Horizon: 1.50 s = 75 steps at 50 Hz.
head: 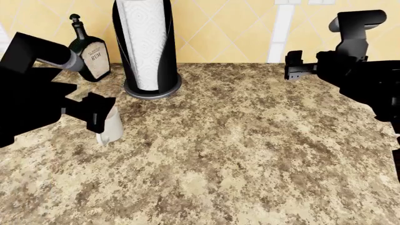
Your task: A wet mug is on the counter and needs to be dried. Pick it up and place it upside down in the open cabinet.
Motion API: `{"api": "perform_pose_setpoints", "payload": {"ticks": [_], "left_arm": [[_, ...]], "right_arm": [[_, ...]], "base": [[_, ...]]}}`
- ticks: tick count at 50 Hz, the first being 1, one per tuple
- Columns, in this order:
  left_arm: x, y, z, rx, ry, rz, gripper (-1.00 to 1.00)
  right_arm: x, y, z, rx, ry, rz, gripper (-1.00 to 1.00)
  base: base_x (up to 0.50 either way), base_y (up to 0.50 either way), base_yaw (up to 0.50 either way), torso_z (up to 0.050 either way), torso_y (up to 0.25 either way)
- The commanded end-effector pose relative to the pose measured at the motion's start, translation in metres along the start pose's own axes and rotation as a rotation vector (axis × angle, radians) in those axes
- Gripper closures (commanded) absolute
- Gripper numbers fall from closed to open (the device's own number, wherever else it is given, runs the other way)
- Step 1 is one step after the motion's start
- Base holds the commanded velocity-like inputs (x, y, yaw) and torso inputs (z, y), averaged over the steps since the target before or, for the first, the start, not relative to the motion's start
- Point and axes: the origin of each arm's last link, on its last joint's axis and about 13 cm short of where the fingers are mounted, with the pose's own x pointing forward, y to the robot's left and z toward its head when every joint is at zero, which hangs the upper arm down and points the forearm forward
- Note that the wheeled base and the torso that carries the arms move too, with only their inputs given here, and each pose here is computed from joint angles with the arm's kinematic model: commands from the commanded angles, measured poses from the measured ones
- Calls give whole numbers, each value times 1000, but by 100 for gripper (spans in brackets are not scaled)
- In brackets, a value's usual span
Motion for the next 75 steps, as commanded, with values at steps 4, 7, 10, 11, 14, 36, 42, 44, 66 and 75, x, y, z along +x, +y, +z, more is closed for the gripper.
{"api": "perform_pose_setpoints", "payload": {"ticks": [4, 7, 10, 11, 14, 36, 42, 44, 66, 75], "left_arm": [[3, 1, -5, -63, 3, 89, -100], [4, 2, -6, -77, 4, 111, -100], [5, 1, -8, -83, 5, 119, -100], [6, 1, -8, -84, 6, 120, -100], [8, 0, -12, -88, 10, 119, -100], [27, -2, -33, -108, 57, 115, -100], [32, -1, -38, -115, 61, 137, -100], [33, -2, -40, -118, 65, 135, -100], [54, -4, -51, -130, 109, 119, -100], [68, -2, -58, -140, 135, 140, -100]], "right_arm": [[1, 0, -1, -2, 3, 0, -100], [1, 0, -1, -1, 3, 0, -100], [1, 0, -1, 0, 2, 1, -100], [1, -1, -1, 1, 2, 1, -100], [1, -1, -1, 0, 1, 1, -100], [4, 2, -1, -8, -2, 8, -100], [4, 2, -1, -8, -4, 8, -100], [3, 3, -1, -8, -4, 8, -100], [2, 2, -1, -8, -5, 8, -100], [2, 2, -2, -7, -5, 7, -100]], "base": [[0, 0, 0, 0, 0], [0, 0, 0, 0, 0], [0, 0, 0, 0, 0], [0, 0, 0, 0, 0], [0, 0, 0, 0, 0], [0, 0, 0, 0, 0], [0, 0, 0, 0, 0], [0, 0, 0, 0, 0], [0, 0, 0, 0, 0], [0, 0, 0, 0, 0]]}}
